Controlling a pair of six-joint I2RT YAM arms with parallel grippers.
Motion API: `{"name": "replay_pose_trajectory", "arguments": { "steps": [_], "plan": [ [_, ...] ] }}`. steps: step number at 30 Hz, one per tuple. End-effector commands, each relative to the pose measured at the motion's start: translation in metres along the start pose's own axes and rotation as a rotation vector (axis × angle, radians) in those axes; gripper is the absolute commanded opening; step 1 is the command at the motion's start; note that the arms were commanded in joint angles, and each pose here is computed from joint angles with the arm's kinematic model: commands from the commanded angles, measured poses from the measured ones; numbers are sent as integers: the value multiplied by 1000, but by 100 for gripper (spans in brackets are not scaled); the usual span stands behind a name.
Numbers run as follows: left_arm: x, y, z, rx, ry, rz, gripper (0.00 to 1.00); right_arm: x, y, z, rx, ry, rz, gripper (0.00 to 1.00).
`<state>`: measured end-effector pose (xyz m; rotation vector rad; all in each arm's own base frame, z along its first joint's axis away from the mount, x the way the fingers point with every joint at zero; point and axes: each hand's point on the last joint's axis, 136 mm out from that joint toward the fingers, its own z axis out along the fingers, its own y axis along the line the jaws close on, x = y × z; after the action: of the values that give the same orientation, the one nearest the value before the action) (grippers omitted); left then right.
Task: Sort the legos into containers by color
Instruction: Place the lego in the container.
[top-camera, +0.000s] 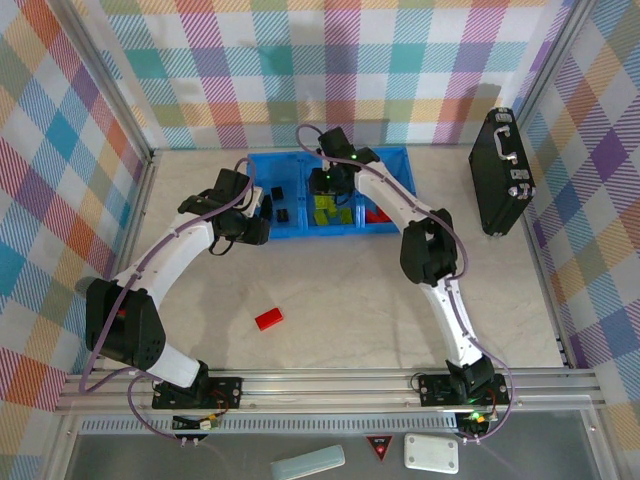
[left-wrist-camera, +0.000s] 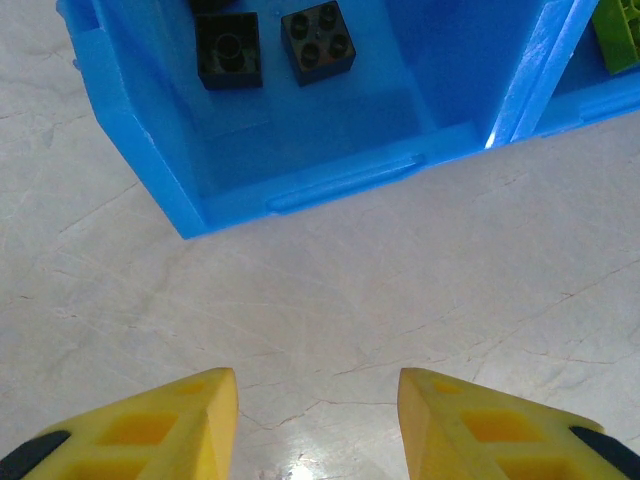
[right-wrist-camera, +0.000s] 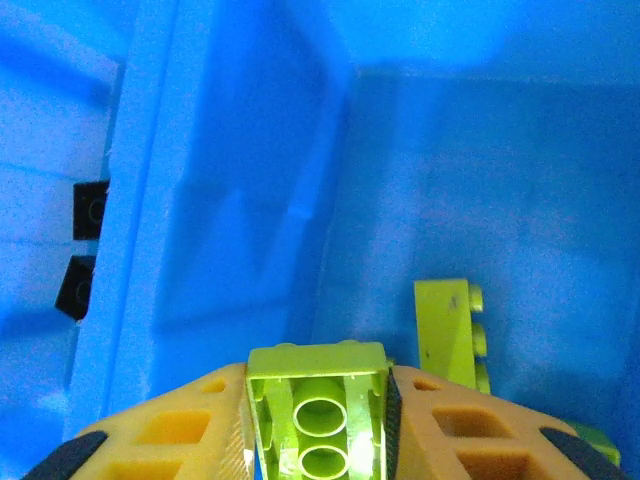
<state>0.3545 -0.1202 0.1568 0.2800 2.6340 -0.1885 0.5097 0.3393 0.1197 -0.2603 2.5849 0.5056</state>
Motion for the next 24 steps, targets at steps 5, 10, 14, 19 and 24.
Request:
{"name": "replay_pose_trajectory", "arguments": {
  "steps": [5, 10, 14, 19, 24],
  "plan": [
    [0, 3, 0, 7, -5, -7, 46, -18, 1, 21, 11, -77, 14, 35],
    [1, 2, 0, 8, -4, -9, 46, -21, -5, 38, 26, -99, 13, 36],
    [0, 3, 1, 7, -2, -9, 46, -22, -5, 48, 22, -112, 10, 36],
    [0, 1, 3, 16, 3, -9, 46, -19, -8, 58, 28, -105, 12, 36],
    [0, 1, 3, 16, 4, -12, 46, -14, -8, 61, 21, -85, 15, 43]
  ]
}}
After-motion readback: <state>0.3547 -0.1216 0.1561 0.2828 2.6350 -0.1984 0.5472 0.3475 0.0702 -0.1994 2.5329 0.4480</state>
